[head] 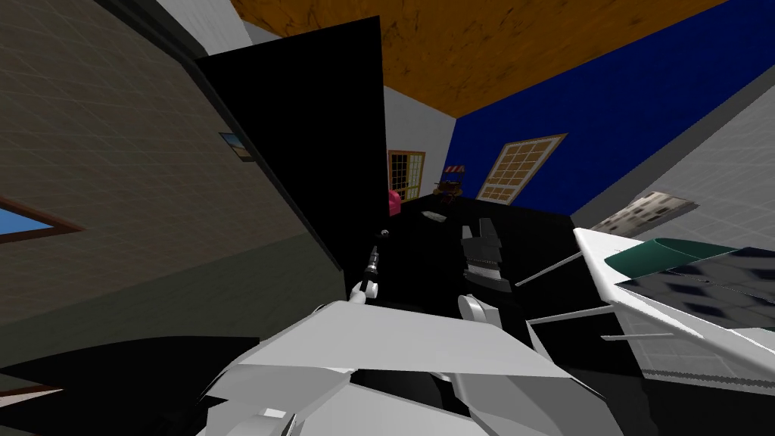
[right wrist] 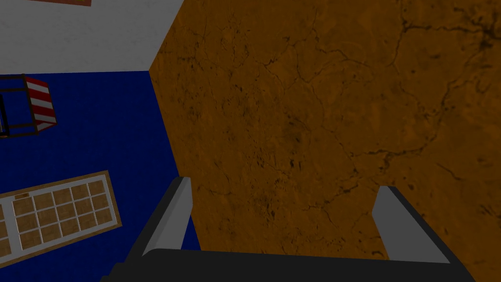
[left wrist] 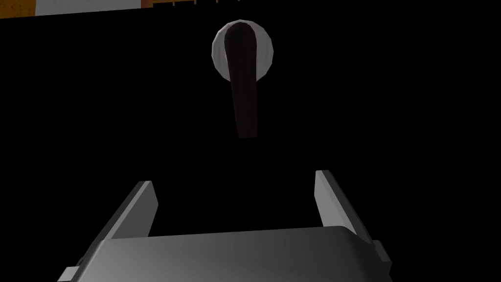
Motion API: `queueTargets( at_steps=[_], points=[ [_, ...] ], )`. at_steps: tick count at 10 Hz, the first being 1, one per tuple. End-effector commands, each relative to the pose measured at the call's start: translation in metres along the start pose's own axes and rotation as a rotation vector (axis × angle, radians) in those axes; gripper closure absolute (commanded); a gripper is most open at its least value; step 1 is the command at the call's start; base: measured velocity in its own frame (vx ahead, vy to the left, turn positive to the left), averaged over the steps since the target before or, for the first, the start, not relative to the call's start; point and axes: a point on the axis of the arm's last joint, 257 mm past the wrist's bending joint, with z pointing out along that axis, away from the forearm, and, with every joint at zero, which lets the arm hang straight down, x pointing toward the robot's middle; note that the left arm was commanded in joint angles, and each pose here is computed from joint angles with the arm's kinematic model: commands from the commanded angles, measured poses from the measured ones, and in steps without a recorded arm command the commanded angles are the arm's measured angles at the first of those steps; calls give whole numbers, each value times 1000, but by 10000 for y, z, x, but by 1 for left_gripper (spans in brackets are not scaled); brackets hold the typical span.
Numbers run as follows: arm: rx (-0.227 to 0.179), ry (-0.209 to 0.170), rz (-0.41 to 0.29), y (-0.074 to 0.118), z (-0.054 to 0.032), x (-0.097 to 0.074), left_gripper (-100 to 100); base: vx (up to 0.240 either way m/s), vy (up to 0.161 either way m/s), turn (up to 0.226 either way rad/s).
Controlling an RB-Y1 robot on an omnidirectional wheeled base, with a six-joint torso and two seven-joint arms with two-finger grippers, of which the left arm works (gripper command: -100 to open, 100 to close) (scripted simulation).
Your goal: Push the door open
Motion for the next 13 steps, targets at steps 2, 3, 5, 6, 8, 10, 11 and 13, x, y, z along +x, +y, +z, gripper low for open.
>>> queueTargets(
  at_steps=[2,3,5,6,8,10,11,13],
  points=[
    [1,-4,14,-3,8,-89,-100,69,100,0],
    [2,-6,20,-4,11,-123,-100,129,118,-5],
    [5,-15,45,-14,24,-285,-100,147,138,-5],
    [6,-21,62,-23,32,-398,-100,191,84,-26],
    [8,-27,74,-31,38,-482,-100,193,18,-13],
    [9,-34,76,-36,41,-527,-100,168,-78,-36],
    [8,-34,65,-31,38,-478,-100,181,-133,-25],
    [4,-28,25,-12,22,-264,-100,155,-159,-28]
  ],
)
